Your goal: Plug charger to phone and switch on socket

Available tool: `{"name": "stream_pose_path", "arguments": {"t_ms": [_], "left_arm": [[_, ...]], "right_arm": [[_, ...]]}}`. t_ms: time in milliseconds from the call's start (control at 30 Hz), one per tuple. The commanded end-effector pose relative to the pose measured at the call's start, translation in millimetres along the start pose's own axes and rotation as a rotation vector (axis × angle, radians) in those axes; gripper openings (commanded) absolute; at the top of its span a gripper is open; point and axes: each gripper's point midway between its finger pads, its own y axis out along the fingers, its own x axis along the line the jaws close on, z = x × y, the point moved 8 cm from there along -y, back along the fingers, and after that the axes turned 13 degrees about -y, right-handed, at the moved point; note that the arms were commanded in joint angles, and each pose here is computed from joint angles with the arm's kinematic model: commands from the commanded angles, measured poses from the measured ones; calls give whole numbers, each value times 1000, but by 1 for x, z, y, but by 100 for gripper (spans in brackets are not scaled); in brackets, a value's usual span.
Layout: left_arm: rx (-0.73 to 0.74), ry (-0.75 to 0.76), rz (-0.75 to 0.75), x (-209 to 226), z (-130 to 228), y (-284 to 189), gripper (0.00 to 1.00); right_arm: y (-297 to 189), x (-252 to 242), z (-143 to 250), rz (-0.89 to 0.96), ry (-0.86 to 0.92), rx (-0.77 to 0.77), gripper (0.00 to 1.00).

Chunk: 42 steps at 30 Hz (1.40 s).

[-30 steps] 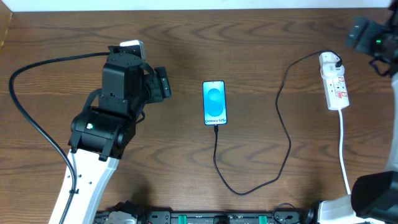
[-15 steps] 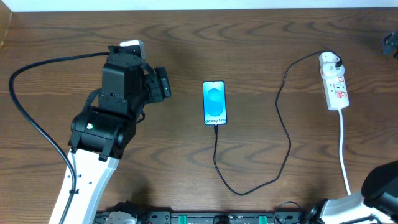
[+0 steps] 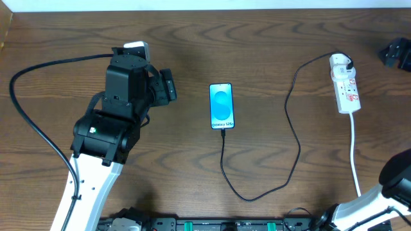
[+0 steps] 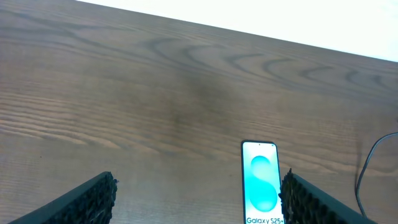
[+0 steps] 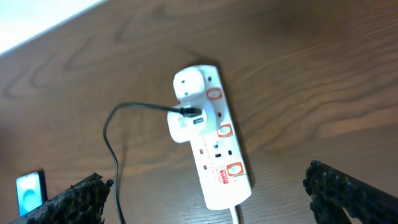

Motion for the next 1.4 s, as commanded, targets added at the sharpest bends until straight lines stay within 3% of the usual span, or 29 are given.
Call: {"name": "stream_pose_path", "arguments": {"t_ms": [0, 200, 500, 700, 767, 1000, 1367], "left_arm": [[0, 9, -23, 3, 0, 3, 84], [0, 9, -23, 3, 0, 3, 84], [0, 9, -23, 3, 0, 3, 84], [0, 9, -23, 3, 0, 3, 84], [0, 9, -23, 3, 0, 3, 84], [0, 9, -23, 3, 0, 3, 84], [0, 9, -23, 3, 0, 3, 84]], "right_arm": [[24, -4, 4, -67, -70, 31, 99], [65, -5, 12, -220, -119, 44, 99], [125, 1, 21, -299, -96, 86, 93], [134, 14, 19, -305, -127, 97, 93], [135, 15, 18, -304, -130, 101, 99], [137, 5, 24, -183, -12, 173, 99], [142, 17, 24, -197, -29, 188, 99]]}}
